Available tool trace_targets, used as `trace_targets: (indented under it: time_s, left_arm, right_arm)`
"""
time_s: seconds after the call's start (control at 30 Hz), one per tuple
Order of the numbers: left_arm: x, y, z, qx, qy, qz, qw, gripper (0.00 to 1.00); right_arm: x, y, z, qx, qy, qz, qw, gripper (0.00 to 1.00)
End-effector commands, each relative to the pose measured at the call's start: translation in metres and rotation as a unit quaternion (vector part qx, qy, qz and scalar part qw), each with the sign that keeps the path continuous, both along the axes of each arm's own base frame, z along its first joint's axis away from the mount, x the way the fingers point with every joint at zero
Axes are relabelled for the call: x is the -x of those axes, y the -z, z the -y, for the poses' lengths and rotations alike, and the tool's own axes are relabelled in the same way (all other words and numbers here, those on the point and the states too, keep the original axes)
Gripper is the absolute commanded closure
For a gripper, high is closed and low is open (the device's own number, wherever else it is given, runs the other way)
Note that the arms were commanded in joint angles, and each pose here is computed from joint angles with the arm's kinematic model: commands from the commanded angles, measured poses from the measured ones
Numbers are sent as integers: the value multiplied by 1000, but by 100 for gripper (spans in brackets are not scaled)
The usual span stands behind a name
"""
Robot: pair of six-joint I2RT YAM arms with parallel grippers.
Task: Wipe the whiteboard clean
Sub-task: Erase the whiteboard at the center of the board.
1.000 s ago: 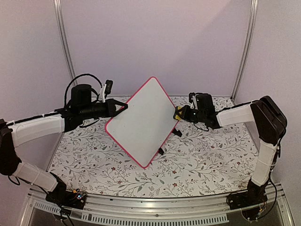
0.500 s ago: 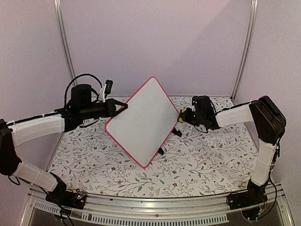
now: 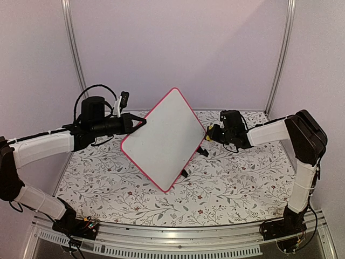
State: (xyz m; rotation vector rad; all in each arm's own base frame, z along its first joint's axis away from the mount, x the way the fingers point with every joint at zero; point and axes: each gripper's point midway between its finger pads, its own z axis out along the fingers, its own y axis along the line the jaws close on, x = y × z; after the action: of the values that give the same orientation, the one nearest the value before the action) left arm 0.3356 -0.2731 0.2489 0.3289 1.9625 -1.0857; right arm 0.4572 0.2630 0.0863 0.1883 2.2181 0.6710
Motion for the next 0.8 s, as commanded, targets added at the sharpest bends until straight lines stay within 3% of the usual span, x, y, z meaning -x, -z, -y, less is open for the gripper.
trace_targets:
  time_s: [0.0, 0.47, 0.77]
  left_arm:
    - [16, -41, 15, 30, 61, 85, 994, 100]
    - [16, -40, 15, 30, 62, 85, 994, 100]
    - [16, -41, 15, 31, 62, 85, 994, 100]
  right_arm:
    - [0, -29, -16, -30, -30, 44, 998, 99]
    - [-13, -66, 1, -21, 20, 102, 994, 99]
    - [-6, -41, 5, 16, 17, 87, 996, 99]
